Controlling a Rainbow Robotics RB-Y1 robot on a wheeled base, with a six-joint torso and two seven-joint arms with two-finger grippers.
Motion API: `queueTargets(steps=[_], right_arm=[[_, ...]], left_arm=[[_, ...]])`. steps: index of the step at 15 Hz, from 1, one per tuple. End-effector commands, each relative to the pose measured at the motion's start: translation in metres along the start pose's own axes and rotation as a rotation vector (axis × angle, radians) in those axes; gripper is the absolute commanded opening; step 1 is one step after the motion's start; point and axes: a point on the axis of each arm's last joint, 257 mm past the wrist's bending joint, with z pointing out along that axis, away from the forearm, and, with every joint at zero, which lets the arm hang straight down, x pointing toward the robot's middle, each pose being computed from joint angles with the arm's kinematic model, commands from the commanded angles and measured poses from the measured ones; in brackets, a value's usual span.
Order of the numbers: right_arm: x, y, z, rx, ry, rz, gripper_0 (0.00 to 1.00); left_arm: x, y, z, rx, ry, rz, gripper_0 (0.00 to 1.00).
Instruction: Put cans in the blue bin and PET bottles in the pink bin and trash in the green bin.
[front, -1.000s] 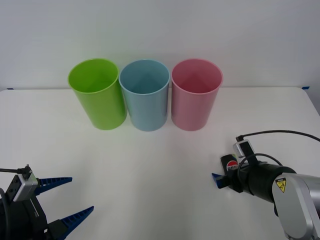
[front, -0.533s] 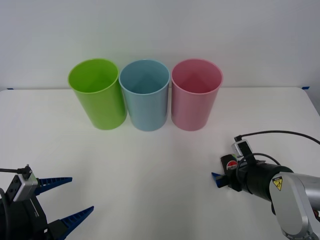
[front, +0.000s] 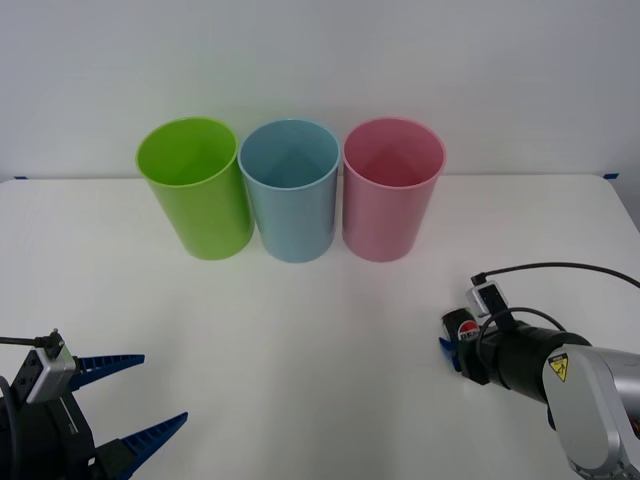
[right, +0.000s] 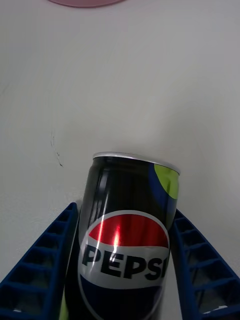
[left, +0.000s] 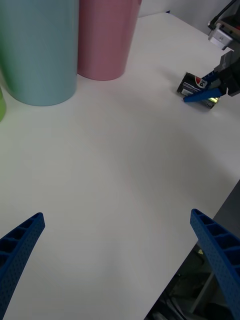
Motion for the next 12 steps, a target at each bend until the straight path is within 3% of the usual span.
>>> queueTargets(steps=[1, 5, 11, 12], right_arm=[[-0.001, 0.0, 0.0, 0.0, -0.001, -0.007, 0.0], [-0.016, 0.001, -0.008, 0.0, -0.037, -0.019, 0.0], [-0.054, 0.019, -0.053, -0.123, -0.186, -0.012, 0.0], [-0.059, 0.025, -0.068, -0.163, -0.223, -0.007, 0.0]], left_arm=[[0.0, 0.0, 0.0, 0.0, 0.0, 0.0, 1.0], [0.0, 0.0, 0.0, 0.0, 0.0, 0.0, 1.0], [0.0, 0.0, 0.0, 0.0, 0.0, 0.0, 1.0], [0.0, 0.0, 0.0, 0.0, 0.0, 0.0, 1.0]])
